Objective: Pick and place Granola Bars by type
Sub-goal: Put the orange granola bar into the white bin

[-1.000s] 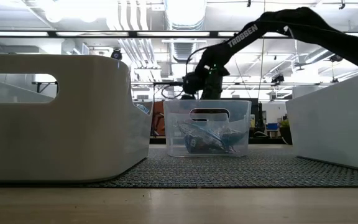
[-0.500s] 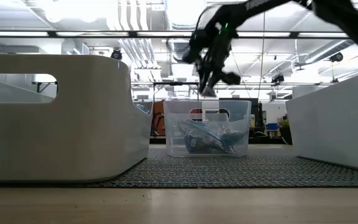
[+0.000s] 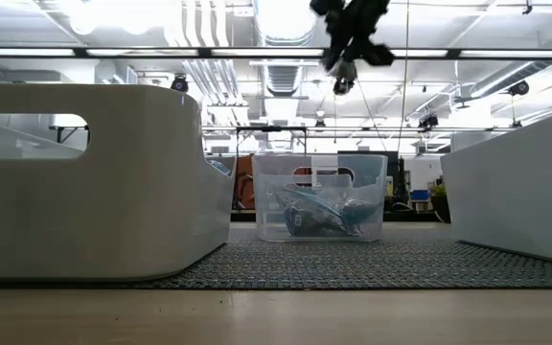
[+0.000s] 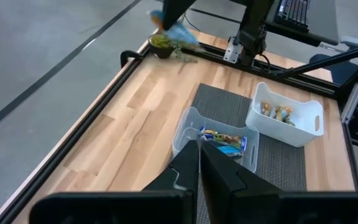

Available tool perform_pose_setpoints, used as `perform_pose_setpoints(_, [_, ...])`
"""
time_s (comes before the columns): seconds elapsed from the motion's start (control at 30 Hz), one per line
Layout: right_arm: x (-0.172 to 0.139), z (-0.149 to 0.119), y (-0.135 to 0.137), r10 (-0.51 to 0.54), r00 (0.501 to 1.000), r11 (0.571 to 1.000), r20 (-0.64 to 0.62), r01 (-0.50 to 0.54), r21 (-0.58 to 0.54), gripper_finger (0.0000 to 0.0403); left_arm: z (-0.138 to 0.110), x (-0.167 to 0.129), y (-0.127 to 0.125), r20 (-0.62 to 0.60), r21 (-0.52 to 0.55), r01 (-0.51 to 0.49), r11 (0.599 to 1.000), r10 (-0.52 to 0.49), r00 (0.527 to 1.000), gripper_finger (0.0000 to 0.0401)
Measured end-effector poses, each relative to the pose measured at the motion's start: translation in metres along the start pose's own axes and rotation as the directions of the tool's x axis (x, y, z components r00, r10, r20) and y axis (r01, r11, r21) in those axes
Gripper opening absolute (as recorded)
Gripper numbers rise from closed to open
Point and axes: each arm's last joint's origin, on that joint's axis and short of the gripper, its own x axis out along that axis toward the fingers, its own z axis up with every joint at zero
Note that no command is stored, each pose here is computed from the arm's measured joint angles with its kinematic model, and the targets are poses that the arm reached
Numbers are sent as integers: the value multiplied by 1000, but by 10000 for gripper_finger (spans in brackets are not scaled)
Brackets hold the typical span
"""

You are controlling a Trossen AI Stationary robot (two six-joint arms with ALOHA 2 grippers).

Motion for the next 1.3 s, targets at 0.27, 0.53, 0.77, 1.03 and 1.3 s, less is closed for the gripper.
perform_pose_setpoints(0.27, [-34, -31, 20, 58, 998, 994, -3, -58, -88, 52, 0, 0, -1, -4, 1, 25, 1000, -25, 1000, 0])
perform_pose_setpoints(0.53, [-57, -70, 46, 140, 987, 971, -83, -153, -183, 52, 0, 0, -1, -10, 1, 44, 999, -44, 999, 0])
perform_pose_setpoints(0.77, [-66, -115, 68, 139, 962, 969, -237, -181, -167, 52, 0, 0, -2, -12, 3, 55, 998, -55, 998, 0])
perform_pose_setpoints(1.03, [-67, -163, 96, 111, 927, 969, -358, -181, -170, 52, -1, 0, -2, -15, 13, 76, 997, -76, 997, 0])
perform_pose_setpoints(1.3, [-61, -200, 106, 16, 926, 997, -376, -41, -60, 52, -1, 0, -4, -25, 23, 127, 992, -126, 992, 0])
